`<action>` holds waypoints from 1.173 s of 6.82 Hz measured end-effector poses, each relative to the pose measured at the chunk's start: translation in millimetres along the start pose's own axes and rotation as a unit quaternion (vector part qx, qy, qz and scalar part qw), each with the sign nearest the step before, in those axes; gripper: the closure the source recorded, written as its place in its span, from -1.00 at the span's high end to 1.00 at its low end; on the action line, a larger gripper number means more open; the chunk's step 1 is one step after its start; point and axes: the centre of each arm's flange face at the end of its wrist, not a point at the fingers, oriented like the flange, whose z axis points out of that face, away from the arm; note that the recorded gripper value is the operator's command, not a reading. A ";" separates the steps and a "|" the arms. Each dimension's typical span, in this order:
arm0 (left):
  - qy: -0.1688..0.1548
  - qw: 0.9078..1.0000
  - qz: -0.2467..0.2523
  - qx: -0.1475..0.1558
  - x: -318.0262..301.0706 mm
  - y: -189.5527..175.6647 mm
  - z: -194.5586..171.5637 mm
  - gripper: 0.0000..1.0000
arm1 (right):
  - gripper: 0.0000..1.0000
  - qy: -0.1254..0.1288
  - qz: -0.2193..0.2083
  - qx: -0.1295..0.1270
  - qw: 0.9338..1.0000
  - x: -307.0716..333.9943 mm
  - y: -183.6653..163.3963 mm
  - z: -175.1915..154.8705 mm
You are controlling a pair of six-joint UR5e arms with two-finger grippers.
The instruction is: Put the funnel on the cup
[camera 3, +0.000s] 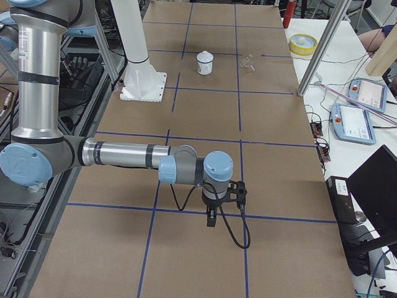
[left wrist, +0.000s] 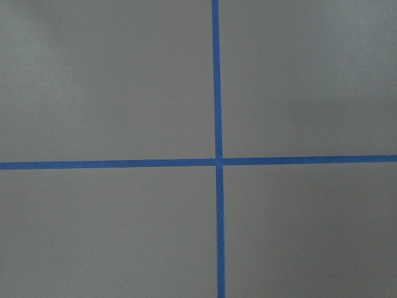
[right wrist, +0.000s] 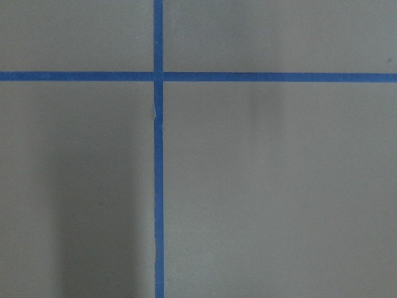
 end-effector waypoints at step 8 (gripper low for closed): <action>-0.004 0.973 -0.230 -0.030 462.0 141.3 37.7 1.00 | 1.00 0.000 0.000 0.000 1.000 -0.4 -0.1 -0.4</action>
